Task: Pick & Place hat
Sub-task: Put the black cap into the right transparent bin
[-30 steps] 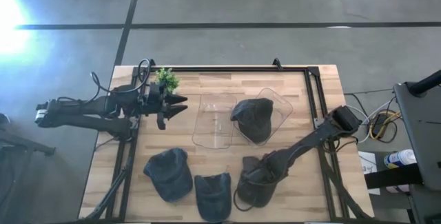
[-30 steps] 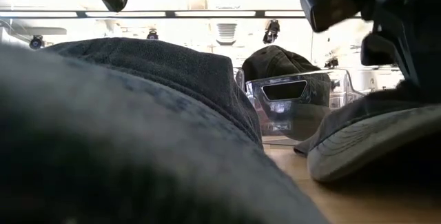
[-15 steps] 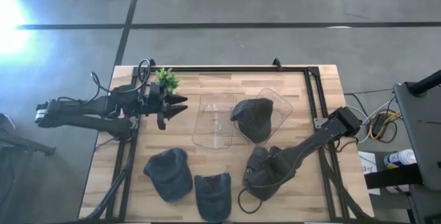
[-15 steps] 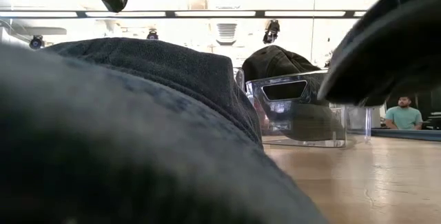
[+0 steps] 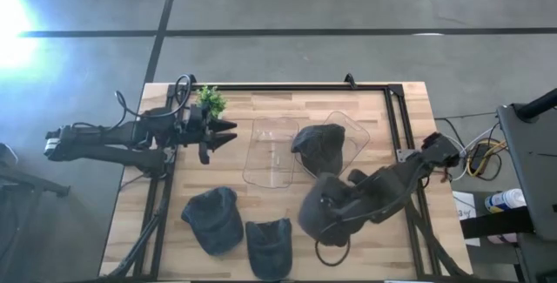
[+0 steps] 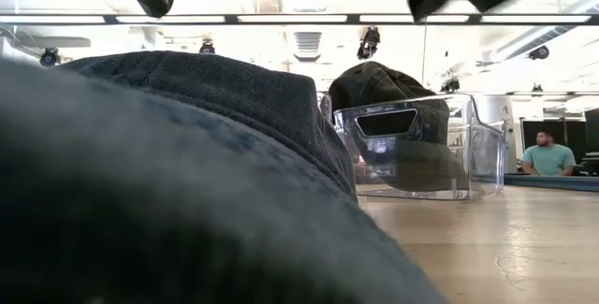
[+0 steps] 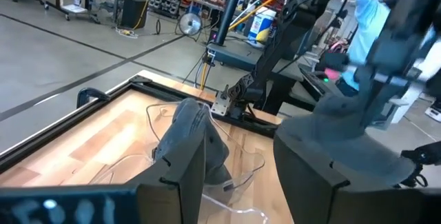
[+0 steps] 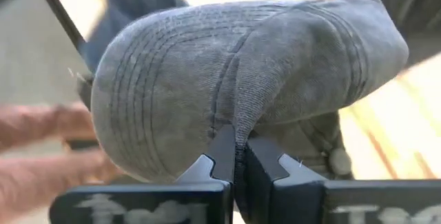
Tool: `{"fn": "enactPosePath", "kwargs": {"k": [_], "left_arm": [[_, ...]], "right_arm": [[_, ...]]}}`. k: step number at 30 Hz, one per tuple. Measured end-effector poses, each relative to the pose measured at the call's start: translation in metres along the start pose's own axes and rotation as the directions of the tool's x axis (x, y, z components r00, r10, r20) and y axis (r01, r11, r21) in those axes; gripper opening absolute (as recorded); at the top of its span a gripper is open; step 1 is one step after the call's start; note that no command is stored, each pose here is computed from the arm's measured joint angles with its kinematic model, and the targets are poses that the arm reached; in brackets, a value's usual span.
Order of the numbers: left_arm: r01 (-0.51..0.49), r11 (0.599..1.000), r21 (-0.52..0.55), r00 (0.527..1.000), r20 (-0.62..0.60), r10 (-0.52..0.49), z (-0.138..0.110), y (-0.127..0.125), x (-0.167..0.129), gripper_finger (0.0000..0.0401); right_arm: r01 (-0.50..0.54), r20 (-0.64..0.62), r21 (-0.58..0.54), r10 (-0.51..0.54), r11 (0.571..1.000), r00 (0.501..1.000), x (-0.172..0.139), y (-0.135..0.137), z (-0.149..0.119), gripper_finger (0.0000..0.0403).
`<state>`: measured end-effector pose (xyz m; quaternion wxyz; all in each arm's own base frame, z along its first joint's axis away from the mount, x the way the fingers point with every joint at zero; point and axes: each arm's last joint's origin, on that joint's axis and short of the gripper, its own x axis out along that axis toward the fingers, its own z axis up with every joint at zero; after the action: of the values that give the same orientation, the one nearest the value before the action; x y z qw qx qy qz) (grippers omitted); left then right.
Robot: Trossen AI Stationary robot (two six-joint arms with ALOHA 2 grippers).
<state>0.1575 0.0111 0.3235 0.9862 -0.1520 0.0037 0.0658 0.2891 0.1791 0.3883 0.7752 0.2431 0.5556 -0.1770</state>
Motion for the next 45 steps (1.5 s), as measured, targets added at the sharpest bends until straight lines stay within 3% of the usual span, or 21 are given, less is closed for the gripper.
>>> {"fn": "enactPosePath", "kwargs": {"k": [7, 20, 28, 35, 41, 45], "left_arm": [[-0.004, 1.000, -0.003, 1.000, -0.013, 0.004, -0.002, 0.000, 0.001, 0.0165], [-0.003, 1.000, -0.019, 1.000, -0.011, 0.003, -0.001, 0.000, 0.001, 0.0165], [-0.003, 0.999, -0.033, 1.000, -0.010, 0.003, -0.001, 0.000, 0.000, 0.0165], [-0.003, 0.999, -0.033, 1.000, -0.010, 0.003, -0.001, 0.000, 0.000, 0.0165], [-0.003, 0.999, -0.032, 1.000, -0.010, 0.002, -0.001, 0.000, 0.000, 0.0165], [-0.003, 1.000, -0.031, 1.000, -0.009, 0.002, -0.001, 0.000, 0.000, 0.0165]], "right_arm": [[0.053, 0.144, -0.043, -0.046, 0.998, 0.989, -0.005, -0.008, 0.019, 0.0008], [0.309, 0.055, -0.176, -0.304, 0.935, 0.951, 0.055, -0.052, 0.061, 0.0008], [0.406, 0.108, -0.119, -0.394, 0.906, 0.913, 0.054, -0.083, 0.083, 0.0008], [0.433, 0.086, -0.134, -0.425, 0.891, 0.901, 0.058, -0.098, 0.090, 0.0008], [0.476, 0.006, -0.181, -0.483, 0.861, 0.876, 0.089, -0.106, 0.080, 0.0008], [0.456, -0.045, -0.200, -0.473, 0.868, 0.880, 0.114, -0.110, 0.073, 0.0008]]}}
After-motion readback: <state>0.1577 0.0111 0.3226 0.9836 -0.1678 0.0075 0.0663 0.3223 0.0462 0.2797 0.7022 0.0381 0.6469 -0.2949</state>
